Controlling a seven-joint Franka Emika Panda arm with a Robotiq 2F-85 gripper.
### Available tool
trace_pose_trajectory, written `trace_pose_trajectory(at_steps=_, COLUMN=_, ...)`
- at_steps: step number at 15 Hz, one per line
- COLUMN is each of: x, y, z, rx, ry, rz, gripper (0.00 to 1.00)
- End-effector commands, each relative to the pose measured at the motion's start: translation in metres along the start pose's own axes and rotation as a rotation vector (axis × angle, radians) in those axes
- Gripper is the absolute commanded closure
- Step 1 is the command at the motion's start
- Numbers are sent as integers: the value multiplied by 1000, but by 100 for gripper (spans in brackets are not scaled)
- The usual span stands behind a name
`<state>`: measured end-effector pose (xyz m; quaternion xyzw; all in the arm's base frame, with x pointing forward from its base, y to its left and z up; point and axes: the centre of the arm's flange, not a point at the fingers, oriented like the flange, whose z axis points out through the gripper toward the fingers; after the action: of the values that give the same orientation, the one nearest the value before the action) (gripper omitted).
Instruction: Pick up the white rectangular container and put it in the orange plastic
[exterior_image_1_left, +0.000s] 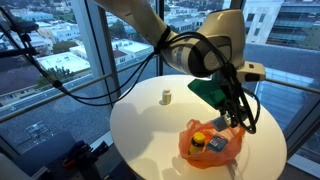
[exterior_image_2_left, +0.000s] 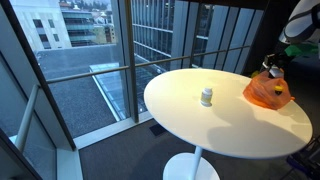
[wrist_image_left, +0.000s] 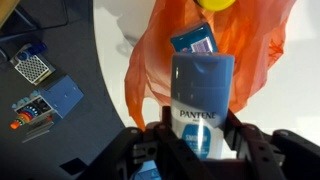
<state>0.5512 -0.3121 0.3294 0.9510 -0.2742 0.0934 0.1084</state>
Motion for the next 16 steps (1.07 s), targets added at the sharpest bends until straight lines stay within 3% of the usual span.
trace_pose_trajectory(at_steps=1, x=7, y=5, z=13, rx=-36, ry=3, rz=12, gripper=75)
trace_pose_trajectory(at_steps=16, x=-32, y=-12, z=45, rx=-115, ry=-9, rz=-131, gripper=75)
